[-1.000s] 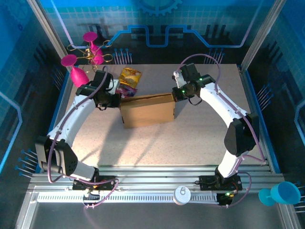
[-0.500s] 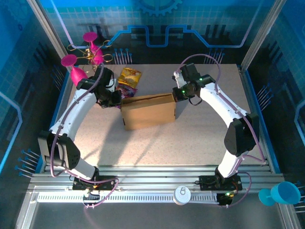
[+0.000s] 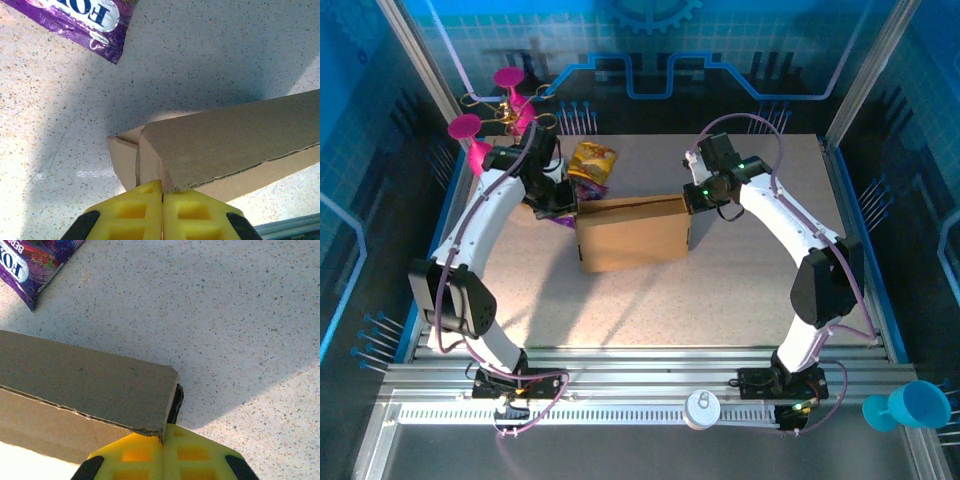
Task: Fold the paper box
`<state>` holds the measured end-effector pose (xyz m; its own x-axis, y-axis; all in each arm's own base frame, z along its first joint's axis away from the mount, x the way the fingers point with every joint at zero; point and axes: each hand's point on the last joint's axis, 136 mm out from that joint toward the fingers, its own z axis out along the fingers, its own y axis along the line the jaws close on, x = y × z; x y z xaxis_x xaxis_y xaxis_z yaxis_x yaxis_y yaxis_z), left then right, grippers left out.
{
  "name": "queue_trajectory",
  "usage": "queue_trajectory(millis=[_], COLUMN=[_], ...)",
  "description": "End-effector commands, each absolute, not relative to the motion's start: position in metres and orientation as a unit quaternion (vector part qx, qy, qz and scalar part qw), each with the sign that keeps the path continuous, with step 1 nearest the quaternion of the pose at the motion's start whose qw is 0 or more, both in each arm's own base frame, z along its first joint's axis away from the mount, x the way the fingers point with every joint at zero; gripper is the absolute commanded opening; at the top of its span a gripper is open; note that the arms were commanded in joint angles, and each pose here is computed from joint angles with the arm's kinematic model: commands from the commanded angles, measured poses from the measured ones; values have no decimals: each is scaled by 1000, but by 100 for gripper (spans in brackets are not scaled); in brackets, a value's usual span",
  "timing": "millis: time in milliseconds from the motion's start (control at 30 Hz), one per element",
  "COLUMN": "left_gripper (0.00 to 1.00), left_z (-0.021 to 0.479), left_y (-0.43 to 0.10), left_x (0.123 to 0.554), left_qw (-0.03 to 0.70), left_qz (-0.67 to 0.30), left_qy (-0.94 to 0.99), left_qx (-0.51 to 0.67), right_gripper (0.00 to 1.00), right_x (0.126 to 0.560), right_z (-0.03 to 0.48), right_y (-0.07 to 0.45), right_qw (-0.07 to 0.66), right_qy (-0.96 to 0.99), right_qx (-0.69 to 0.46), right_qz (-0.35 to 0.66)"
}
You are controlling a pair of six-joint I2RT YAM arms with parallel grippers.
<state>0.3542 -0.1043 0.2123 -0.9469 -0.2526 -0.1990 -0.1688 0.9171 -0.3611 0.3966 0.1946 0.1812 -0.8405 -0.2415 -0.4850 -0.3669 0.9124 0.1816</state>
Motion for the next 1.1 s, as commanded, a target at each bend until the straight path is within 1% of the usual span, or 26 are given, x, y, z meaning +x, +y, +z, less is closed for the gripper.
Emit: queue_trajectory(millis=[0,300,600,1067], left_gripper=[8,8,11,10], left_z=[223,229,231,235], left_y=[-114,-116,-122,-124], left_x=[346,349,350,349], left_qw=[93,92,82,57], left_qz=[-208,-218,-232,-255], left_qy=[967,964,962,958], left_qx=[-118,-119,-119,-121], right_gripper=[0,0,0,0], right_x=[387,389,390,393], right_z=[178,191,197,201], right_y=[196,196,193,187], right_qw=[215,228,236,228], right_qy=[953,951,950,954], right_qx=[-168,-159,-149,-133], right_qz=[133,135,137,140])
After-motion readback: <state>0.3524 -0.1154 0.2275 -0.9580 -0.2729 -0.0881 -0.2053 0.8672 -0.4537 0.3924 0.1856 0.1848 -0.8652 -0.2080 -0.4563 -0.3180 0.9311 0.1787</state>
